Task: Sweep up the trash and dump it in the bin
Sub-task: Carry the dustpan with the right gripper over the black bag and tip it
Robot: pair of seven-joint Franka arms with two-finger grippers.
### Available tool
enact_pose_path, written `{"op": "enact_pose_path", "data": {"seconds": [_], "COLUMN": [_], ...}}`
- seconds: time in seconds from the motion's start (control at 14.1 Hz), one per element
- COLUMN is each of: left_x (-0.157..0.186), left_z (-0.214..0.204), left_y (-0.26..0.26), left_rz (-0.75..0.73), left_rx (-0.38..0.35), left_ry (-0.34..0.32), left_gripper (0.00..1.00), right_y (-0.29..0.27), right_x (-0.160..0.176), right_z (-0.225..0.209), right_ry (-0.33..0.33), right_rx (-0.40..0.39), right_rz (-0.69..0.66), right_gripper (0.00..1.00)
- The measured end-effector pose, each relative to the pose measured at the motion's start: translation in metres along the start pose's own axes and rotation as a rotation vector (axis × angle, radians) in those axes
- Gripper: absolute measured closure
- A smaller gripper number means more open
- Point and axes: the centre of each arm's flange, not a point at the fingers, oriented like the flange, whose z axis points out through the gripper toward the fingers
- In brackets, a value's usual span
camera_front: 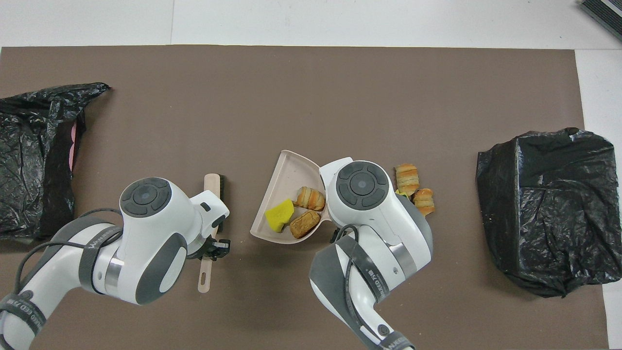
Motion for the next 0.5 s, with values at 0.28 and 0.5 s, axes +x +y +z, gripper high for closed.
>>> {"op": "enact_pose_path", "data": {"seconds": [0.28, 0.5], "left_x": [-0.008, -0.031], "left_z": [0.002, 0.006], "left_y": [0.024, 0.076], "left_rz": [-0.061, -0.072], "left_rx": [0.016, 0.037], "left_ry": [0.01, 0.041], "left_gripper": [0.74, 0.74], "right_y": [0.033, 0.074], "right_x": [-0.053, -0.127], "right_z": [-0.057, -0.104], "right_ry": [0.026, 0.034], "right_rx": [-0.009, -0.009], "right_rz": [0.097, 0.143], "right_gripper": [0.67, 0.67]}}
